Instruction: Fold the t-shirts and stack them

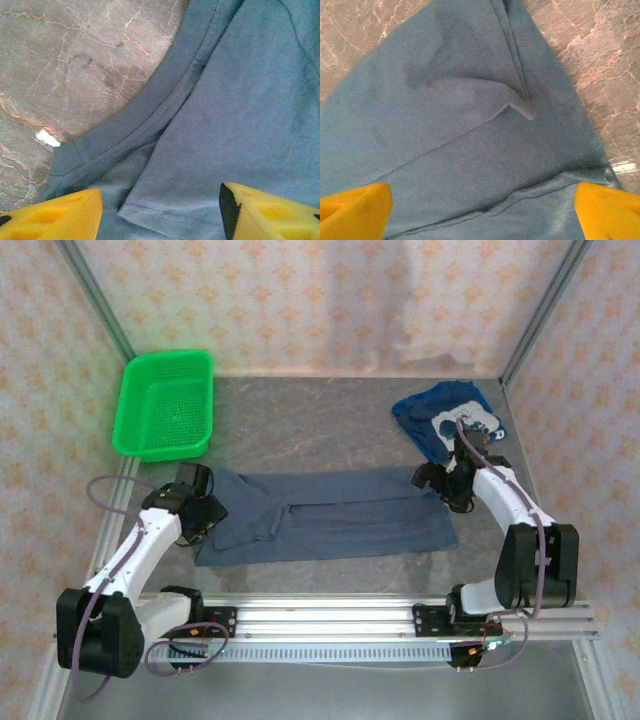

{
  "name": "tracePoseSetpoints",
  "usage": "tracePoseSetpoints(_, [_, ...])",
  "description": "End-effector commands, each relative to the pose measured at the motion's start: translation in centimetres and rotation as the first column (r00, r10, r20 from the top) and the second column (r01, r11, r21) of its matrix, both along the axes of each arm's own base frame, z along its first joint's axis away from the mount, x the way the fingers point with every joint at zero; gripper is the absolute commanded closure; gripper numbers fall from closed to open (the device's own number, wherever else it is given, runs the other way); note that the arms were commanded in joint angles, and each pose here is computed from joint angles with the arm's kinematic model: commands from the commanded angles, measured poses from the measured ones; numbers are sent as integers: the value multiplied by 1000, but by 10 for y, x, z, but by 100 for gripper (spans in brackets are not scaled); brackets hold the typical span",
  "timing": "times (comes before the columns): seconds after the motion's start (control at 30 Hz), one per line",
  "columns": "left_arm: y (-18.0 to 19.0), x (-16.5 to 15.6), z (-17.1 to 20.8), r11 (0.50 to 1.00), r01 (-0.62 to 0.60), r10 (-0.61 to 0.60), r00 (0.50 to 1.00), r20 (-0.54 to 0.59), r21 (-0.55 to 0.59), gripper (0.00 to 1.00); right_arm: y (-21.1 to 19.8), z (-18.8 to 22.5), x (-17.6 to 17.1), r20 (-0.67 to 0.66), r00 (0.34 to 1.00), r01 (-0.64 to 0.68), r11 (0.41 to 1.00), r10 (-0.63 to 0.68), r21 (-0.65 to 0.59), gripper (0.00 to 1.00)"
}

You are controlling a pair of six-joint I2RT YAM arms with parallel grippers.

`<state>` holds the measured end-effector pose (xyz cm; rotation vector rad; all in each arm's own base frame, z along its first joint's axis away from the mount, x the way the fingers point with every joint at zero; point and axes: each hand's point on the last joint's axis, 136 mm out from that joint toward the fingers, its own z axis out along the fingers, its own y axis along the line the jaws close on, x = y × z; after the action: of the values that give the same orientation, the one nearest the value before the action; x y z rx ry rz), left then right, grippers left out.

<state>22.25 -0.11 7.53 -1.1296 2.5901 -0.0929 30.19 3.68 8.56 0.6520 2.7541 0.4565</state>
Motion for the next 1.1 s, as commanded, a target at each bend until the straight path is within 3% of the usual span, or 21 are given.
tracePoseSetpoints(0.0, [6, -6, -6, 999, 2, 0, 999, -48, 44, 36, 16, 11, 7, 57, 998, -19, 994, 13, 106, 7])
tracePoseSetpoints(0.13, [-6, 8, 3, 993, 75, -72, 997, -34, 91, 38, 37, 19, 17, 103, 993, -79, 977, 60, 197, 10])
tracePoseSetpoints(0.2, [-17, 15, -2, 990, 106, -102, 994, -50, 90, 40, 43, 13, 17, 67, 993, -111, 981, 102, 159, 15])
tracePoseSetpoints(0.27, [-24, 20, -10, 990, 113, -108, 992, -67, 87, 48, 49, 3, 17, 9, 988, -155, 982, 154, 107, 29])
tracePoseSetpoints(0.33, [-29, 26, -18, 989, 114, -107, 991, -78, 91, 57, 52, -12, 17, -70, 981, -179, 983, 182, 49, 50])
tracePoseSetpoints(0.5, [-40, 45, -44, 980, 163, -143, 977, -161, 116, 67, 47, -50, 12, -203, 969, -154, 988, 143, -35, 72])
tracePoseSetpoints(0.83, [-73, 131, -84, 951, 288, -256, 936, -244, 108, 72, 43, -81, -41, -311, 950, -72, 992, 37, -101, 76])
tracePoseSetpoints(1.07, [-107, 227, -99, 900, 428, -397, 884, -248, 86, 74, 85, -88, -69, -330, 944, -46, 997, 25, -57, 76])
